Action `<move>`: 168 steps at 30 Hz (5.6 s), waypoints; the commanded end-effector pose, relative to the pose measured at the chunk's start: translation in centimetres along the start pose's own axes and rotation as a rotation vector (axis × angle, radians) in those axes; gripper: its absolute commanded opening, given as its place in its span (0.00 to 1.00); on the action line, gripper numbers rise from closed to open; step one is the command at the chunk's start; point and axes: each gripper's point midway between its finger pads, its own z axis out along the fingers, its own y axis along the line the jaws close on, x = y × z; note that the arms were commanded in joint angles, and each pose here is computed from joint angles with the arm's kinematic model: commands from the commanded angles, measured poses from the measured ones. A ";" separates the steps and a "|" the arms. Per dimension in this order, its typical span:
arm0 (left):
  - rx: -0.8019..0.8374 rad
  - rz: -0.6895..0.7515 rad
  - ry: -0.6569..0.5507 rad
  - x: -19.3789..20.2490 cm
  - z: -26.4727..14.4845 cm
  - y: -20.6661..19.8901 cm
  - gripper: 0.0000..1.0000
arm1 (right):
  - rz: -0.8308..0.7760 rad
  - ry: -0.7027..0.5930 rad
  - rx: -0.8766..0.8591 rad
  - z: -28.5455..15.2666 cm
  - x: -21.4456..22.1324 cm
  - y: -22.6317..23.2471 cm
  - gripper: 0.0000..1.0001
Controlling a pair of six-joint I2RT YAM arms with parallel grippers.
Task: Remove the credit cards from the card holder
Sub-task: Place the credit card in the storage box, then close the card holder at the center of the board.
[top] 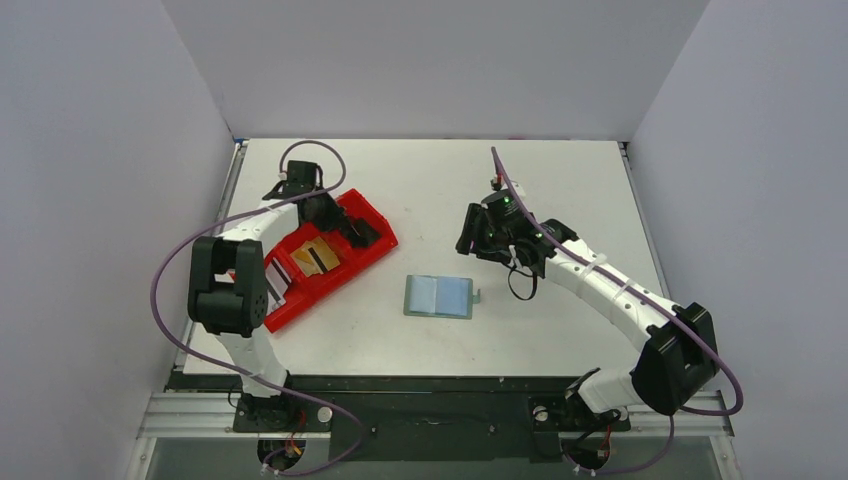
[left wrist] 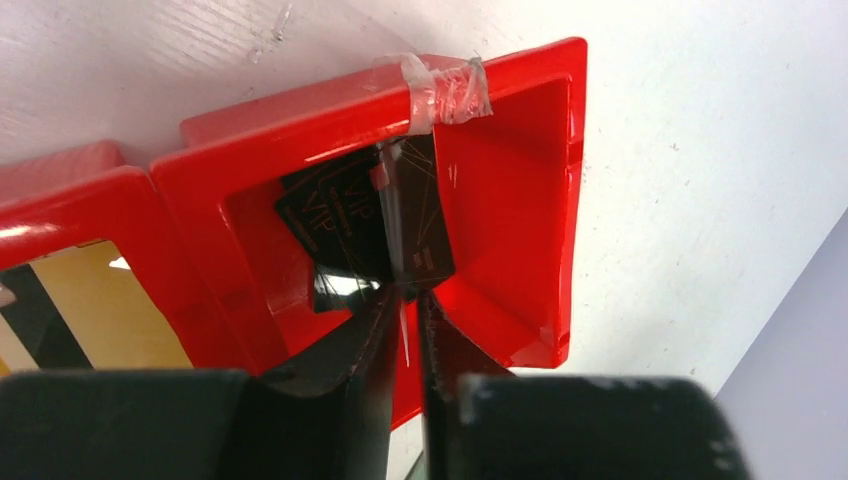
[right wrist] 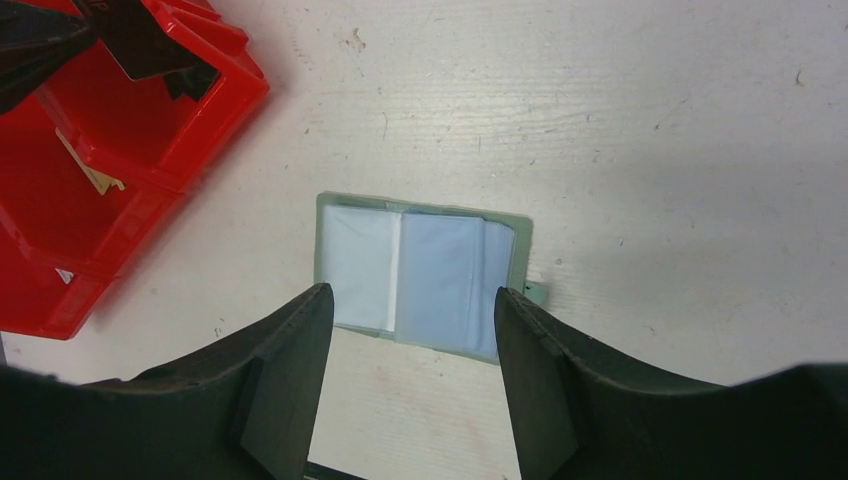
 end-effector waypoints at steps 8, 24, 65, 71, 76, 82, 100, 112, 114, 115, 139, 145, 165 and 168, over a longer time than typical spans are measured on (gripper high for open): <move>0.057 0.077 -0.104 -3.5 -2.9 -2.5 0.39 | -0.006 -0.028 0.032 -0.6 -0.3 -1.1 0.57; 0.102 0.291 -0.104 -1.3 -9.5 -4.9 0.52 | -0.025 0.030 0.077 0.8 2.0 -2.5 0.57; 0.141 0.579 0.564 24.5 -2.9 0.8 0.48 | -0.166 0.226 0.229 5.5 12.0 -4.4 0.48; 0.144 0.546 0.592 25.3 -2.4 1.3 0.44 | -0.161 0.254 0.238 6.5 13.2 -5.0 0.46; 0.134 0.534 0.598 25.5 -2.2 1.6 0.36 | -0.157 0.283 0.240 7.2 14.3 -5.4 0.38; 0.143 0.509 0.590 25.4 -2.4 1.0 0.23 | -0.159 0.300 0.243 7.7 14.8 -5.7 0.28; 0.270 0.474 0.533 23.6 -5.8 -4.1 0.00 | -0.165 0.309 0.227 8.1 14.9 -5.2 0.21; 0.364 0.508 0.537 24.7 -7.4 -7.7 0.00 | -0.137 0.304 0.161 8.6 14.6 -3.5 0.21; 0.374 0.515 0.537 25.0 -7.6 -8.3 0.00 | -0.133 0.300 0.162 8.6 14.5 -3.5 0.21; 0.372 0.517 0.541 25.2 -7.5 -8.3 0.00 | -0.131 0.296 0.160 8.4 14.4 -3.5 0.21; 0.377 0.552 0.544 27.0 -6.2 -11.5 0.32 | -0.007 0.092 0.108 3.1 7.6 -3.4 0.21; 0.403 0.566 0.550 27.8 -5.9 -12.6 0.47 | 0.011 0.052 0.124 1.7 6.3 -4.2 0.21; 0.359 0.503 0.590 30.5 -1.0 -12.4 0.59 | 0.054 -0.024 0.171 -0.9 4.2 -6.8 0.21; 0.304 0.464 0.567 30.6 0.1 -11.3 0.60 | 0.053 -0.014 0.178 -0.6 4.4 -7.1 0.21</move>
